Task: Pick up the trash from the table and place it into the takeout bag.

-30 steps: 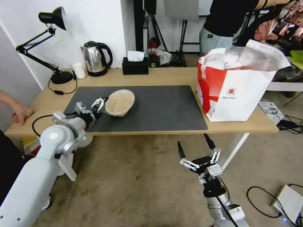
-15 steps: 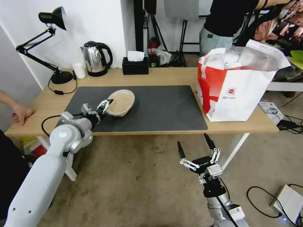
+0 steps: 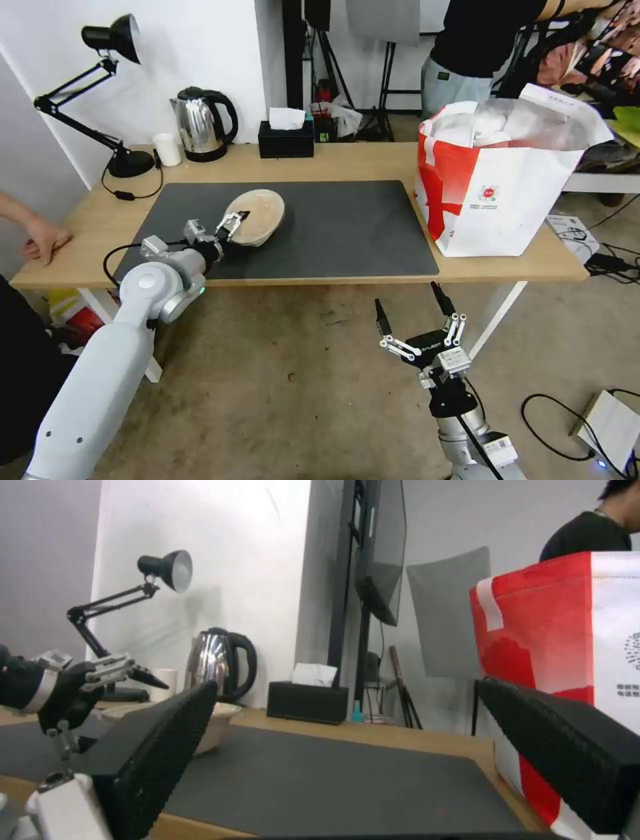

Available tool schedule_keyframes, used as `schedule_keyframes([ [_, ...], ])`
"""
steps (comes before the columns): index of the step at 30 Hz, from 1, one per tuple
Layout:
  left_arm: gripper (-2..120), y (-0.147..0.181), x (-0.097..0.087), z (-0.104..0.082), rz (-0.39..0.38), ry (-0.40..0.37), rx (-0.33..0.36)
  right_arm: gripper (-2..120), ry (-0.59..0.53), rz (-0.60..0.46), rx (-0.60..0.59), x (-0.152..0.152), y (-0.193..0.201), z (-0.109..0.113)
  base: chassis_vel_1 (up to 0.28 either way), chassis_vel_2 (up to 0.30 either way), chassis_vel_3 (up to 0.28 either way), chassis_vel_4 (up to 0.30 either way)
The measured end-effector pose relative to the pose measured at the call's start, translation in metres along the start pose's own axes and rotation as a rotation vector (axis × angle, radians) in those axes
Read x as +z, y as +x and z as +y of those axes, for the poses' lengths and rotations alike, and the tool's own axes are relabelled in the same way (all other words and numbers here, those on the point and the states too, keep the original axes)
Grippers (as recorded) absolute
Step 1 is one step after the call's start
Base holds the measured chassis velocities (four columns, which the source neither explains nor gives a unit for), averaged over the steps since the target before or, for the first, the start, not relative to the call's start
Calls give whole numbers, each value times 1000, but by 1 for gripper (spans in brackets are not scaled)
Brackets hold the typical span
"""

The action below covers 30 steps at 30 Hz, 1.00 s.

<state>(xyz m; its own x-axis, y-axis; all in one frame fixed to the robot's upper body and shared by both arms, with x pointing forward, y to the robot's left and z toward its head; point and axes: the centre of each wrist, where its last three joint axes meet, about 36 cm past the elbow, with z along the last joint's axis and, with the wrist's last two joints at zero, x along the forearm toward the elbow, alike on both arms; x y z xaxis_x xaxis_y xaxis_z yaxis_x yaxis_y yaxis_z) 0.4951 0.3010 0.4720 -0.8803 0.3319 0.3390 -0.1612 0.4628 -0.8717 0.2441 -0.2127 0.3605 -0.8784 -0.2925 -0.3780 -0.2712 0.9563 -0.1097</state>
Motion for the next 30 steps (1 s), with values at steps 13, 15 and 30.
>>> schedule_keyframes([
  [13, 84, -7, 3, 0, 0, -6, 2, 100, 0, 0, 0, 0, 0, 0, 0, 0, 0, 0],
  [15, 79, -6, 2, 1, -3, -7, 6, 100, 0, 0, 0, 0, 0, 0, 0, 0, 0, 0],
  [30, 25, 5, 2, 2, -25, -15, 10, 100, 0, 0, 0, 0, 0, 0, 0, 0, 0, 0],
])
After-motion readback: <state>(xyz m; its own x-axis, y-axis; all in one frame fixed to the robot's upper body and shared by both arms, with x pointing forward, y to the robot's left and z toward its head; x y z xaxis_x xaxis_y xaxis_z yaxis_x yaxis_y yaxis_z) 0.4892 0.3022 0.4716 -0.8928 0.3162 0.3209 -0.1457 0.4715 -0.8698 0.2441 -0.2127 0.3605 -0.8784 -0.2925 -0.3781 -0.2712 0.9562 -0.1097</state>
